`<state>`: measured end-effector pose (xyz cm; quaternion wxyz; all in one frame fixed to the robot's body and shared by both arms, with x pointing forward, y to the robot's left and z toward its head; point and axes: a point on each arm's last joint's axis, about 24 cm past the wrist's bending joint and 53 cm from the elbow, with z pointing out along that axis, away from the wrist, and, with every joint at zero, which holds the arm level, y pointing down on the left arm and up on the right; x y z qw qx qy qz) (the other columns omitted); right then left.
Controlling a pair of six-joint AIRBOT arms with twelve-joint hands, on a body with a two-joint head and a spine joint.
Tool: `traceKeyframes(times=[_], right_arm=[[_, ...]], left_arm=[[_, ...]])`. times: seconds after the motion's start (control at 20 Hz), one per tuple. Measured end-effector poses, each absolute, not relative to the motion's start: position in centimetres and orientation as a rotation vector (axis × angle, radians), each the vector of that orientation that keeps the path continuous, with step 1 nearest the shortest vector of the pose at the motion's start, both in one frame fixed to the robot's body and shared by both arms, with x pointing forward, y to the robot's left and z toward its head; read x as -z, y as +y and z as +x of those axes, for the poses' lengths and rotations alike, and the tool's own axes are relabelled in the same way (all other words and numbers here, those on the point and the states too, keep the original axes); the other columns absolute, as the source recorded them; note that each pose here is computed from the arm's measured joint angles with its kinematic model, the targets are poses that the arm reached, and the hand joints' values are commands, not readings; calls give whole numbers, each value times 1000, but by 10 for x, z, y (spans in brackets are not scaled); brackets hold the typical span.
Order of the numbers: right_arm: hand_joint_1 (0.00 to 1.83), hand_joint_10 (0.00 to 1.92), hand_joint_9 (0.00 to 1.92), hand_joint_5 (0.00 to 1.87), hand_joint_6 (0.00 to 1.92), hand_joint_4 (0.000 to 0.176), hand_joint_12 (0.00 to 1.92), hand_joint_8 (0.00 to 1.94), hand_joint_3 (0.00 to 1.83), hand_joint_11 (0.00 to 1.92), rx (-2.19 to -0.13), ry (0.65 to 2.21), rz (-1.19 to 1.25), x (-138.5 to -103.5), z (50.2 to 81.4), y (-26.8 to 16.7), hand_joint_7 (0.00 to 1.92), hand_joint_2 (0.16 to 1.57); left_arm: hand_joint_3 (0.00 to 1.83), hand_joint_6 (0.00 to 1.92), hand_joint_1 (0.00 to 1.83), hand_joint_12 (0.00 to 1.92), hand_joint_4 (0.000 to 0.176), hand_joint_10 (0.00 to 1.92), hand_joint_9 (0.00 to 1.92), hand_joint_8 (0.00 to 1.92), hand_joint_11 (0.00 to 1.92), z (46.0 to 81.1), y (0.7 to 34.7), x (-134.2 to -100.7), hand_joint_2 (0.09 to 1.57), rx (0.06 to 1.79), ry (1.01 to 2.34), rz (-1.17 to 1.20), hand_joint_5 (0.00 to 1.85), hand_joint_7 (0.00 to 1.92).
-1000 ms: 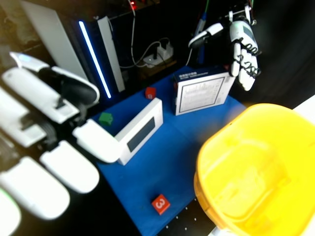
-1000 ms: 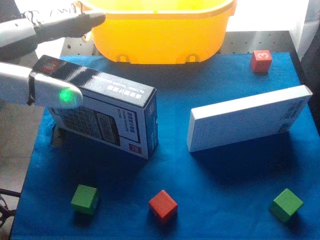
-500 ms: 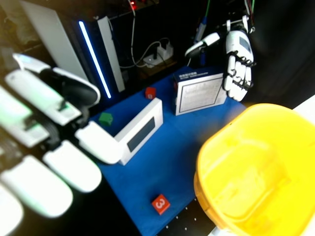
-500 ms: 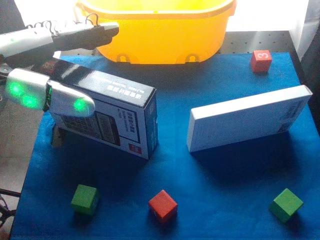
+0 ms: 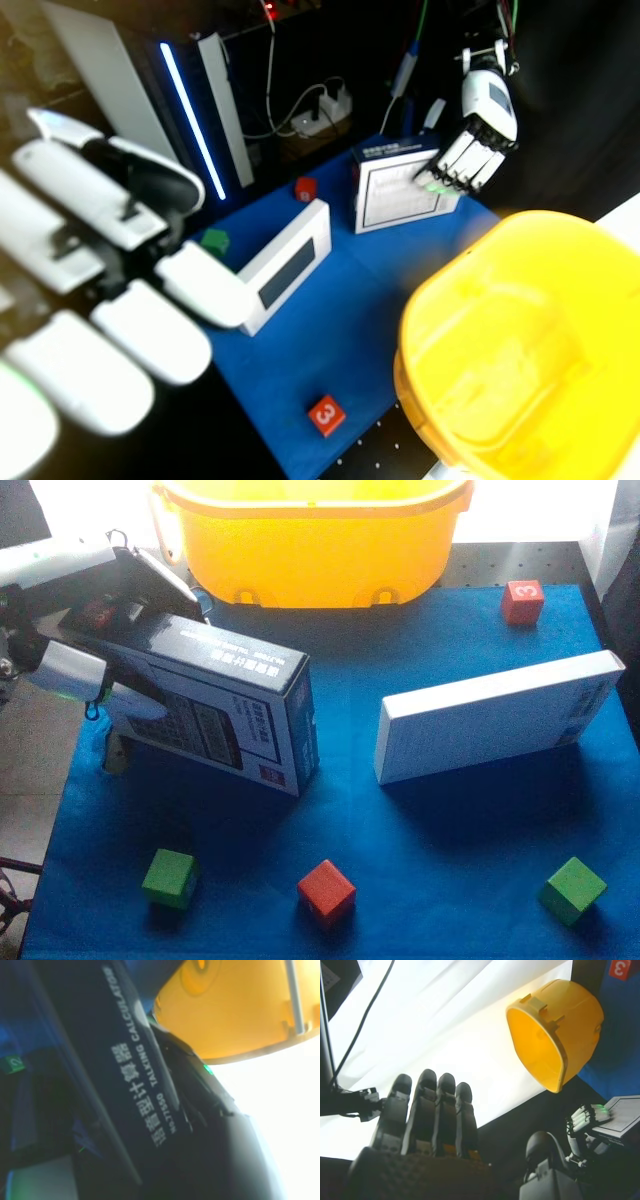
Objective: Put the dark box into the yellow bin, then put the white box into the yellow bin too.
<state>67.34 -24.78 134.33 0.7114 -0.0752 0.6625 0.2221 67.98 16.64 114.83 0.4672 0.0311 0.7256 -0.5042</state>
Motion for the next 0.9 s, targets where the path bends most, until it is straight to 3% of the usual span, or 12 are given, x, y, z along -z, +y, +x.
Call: traceKeyframes(times=[0.1,0.15,0.2,0.25,0.3,0.45,0.55,0.6,0.65,0.75,0.8,0.9], right_arm=[[0,5,278,310,0,0,82,1,0,7,-493,1469,-167,-1343,673,-248,328,1059],[0,6,281,310,0,0,87,2,0,16,-493,1468,-167,-1344,673,-248,331,1060],[0,6,282,310,0,0,88,2,6,18,-493,1468,-168,-1344,673,-248,330,1077],[0,6,284,309,0,0,87,2,5,12,-494,1468,-167,-1344,673,-248,331,1077],[0,7,288,309,0,0,92,2,7,22,-494,1467,-167,-1344,673,-247,333,1083],[0,0,262,292,0,0,55,0,3,2,-497,1467,-165,-1344,673,-247,314,1092],[0,0,261,293,1,0,61,1,1,14,-497,1467,-165,-1344,673,-247,315,1088],[0,5,274,293,1,0,68,3,2,30,-499,1467,-161,-1344,674,-248,322,1091],[0,7,280,291,0,0,70,3,3,33,-498,1467,-160,-1344,674,-249,323,1094],[0,14,308,303,4,0,79,10,0,40,-503,1465,-163,-1345,674,-246,347,1066],[0,4,288,294,0,0,70,2,0,13,-510,1462,-164,-1345,675,-244,327,1053],[0,1,283,308,6,0,79,5,0,15,-525,1461,-174,-1345,678,-237,334,1040]], left_arm=[[4,644,1403,917,0,908,1123,616,920,681,167,-1149,1025,1238,1776,72,1118,1168],[0,691,1402,871,0,905,1127,608,934,683,169,-1151,1031,1237,1768,59,1093,1169],[0,707,1402,889,0,953,1127,447,962,685,171,-1152,1030,1239,1762,47,1081,1227],[0,798,1403,797,0,861,1164,354,981,686,172,-1155,1024,1251,1756,33,1050,1267],[5,824,1402,689,0,755,1194,455,1005,686,172,-1160,1019,1276,1739,13,1038,1240],[0,681,1403,638,0,823,1156,423,1055,685,174,-1182,1015,1353,1653,-16,1112,1266],[0,697,1398,799,0,918,1100,463,992,683,177,-1196,1027,1382,1606,-20,1115,1232],[4,457,1289,942,0,519,1067,754,785,684,178,-1205,1027,1395,1575,-23,1227,1161],[1,466,1372,985,0,924,1010,717,760,685,179,-1210,1036,1406,1556,-32,1215,1156],[1,661,1387,947,0,1045,967,791,758,685,180,-1232,1057,1447,1472,-41,1143,1089],[0,424,1287,1049,0,690,997,886,676,686,183,-1245,1043,1462,1419,-43,1244,1098],[7,142,1273,1149,0,481,1046,1083,679,688,189,-1264,1050,1484,1343,-60,1351,1018]])
